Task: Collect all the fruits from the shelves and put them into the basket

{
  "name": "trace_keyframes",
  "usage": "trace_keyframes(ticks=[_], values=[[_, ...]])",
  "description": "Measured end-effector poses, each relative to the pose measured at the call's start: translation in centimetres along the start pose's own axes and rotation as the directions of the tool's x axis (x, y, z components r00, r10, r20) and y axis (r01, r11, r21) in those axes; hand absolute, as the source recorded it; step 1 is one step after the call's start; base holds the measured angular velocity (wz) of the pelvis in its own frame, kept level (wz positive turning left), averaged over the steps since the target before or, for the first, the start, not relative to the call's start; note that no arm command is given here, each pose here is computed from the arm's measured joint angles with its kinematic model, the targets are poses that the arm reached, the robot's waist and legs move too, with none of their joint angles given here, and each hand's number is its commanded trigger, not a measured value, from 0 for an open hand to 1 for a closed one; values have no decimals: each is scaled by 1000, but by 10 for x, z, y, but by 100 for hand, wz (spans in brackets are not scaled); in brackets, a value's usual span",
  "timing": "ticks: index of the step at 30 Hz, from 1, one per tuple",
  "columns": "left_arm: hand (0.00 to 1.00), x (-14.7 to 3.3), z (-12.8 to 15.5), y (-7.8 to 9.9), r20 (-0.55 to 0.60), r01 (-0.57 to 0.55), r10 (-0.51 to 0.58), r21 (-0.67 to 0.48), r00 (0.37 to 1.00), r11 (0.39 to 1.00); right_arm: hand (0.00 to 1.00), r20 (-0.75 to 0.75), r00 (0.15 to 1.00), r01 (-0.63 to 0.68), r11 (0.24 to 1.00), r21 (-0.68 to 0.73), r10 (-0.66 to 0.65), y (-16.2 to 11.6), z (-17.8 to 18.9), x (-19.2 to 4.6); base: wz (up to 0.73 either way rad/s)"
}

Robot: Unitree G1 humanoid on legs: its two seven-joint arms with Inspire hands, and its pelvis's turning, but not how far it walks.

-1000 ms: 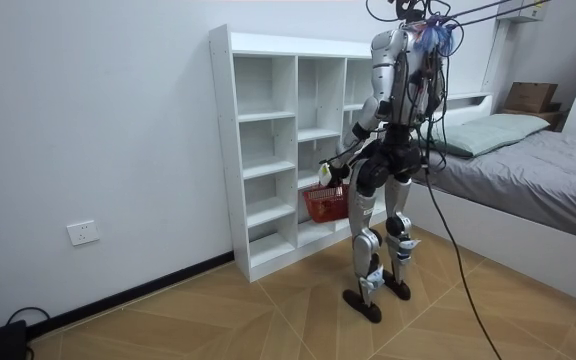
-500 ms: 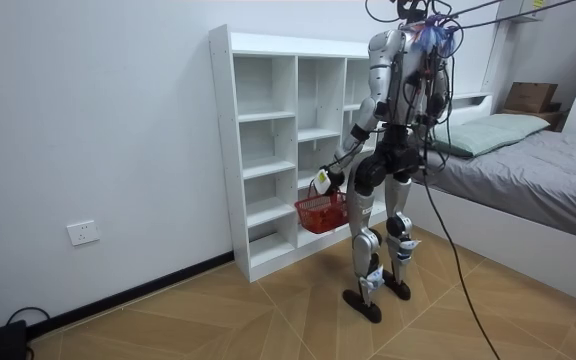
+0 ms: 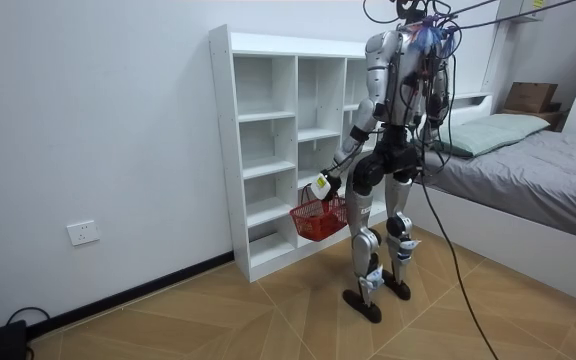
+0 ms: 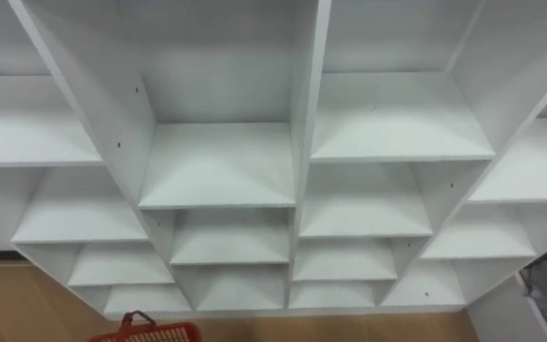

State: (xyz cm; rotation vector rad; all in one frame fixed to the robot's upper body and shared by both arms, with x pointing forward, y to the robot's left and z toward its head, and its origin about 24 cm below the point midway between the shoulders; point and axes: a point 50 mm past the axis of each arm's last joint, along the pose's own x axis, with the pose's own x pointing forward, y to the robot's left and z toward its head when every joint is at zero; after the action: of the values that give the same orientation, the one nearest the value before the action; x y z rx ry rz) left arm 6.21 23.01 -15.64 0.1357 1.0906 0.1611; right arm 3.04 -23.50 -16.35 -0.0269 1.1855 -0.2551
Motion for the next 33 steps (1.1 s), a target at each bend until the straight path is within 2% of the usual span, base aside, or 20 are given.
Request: trace_keyframes(ticks=[7, 33], values=[[100, -2, -7, 3, -41, -31, 30, -34, 999, 999, 0, -55, 998, 12, 996, 90, -7, -1, -7, 0, -3], [100, -3, -15, 2, -93, -38, 35, -30, 995, 999, 0, -96, 995, 17, 994, 111, -6, -2, -6, 2, -4]])
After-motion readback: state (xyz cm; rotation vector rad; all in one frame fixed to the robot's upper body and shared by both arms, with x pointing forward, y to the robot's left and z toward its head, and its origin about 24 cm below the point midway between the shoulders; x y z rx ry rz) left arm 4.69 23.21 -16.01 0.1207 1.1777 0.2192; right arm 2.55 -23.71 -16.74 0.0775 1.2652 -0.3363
